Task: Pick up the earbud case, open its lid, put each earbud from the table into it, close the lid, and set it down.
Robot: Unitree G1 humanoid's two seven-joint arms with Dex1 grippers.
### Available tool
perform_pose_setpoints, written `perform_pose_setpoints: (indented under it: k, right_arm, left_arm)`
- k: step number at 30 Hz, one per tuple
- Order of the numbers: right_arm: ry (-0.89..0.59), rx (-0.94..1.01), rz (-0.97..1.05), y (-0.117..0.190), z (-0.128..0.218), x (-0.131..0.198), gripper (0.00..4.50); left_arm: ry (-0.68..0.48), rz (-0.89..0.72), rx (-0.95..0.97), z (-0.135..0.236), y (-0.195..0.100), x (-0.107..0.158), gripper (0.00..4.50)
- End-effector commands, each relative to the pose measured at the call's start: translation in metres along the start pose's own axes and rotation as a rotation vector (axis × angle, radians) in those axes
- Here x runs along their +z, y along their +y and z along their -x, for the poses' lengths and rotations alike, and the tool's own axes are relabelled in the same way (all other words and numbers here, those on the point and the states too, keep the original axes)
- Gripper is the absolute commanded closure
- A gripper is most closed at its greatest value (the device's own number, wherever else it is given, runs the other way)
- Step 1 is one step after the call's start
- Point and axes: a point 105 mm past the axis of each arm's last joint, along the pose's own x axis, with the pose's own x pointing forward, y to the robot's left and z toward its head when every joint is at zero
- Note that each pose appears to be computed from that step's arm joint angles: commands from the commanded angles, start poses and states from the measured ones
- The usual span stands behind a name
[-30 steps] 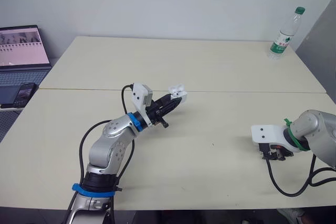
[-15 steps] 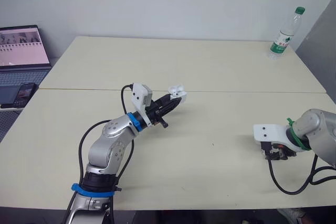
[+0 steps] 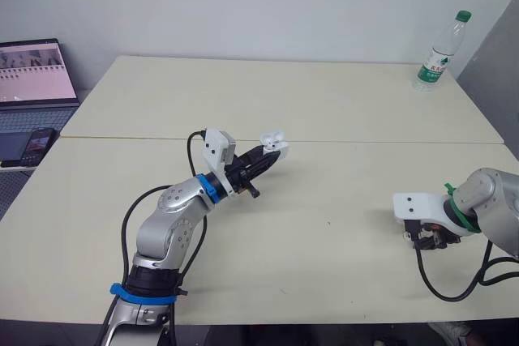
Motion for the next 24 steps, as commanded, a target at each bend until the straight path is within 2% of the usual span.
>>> perform_pose_setpoints:
  k: [1,24]
  right_arm:
    - [0.004,-0.027,0.008,-0.002,0.009,0.000,2.55]
    - [-0.039,-0.075,-0.003,-0.010,0.010,0.012,2.55]
  left_arm:
    - [-0.028,-0.040,-0.021,-0.001,-0.005,0.010,3.72]
    - [-0.023,-0.042,-0.022,-0.001,-0.006,0.009,3.72]
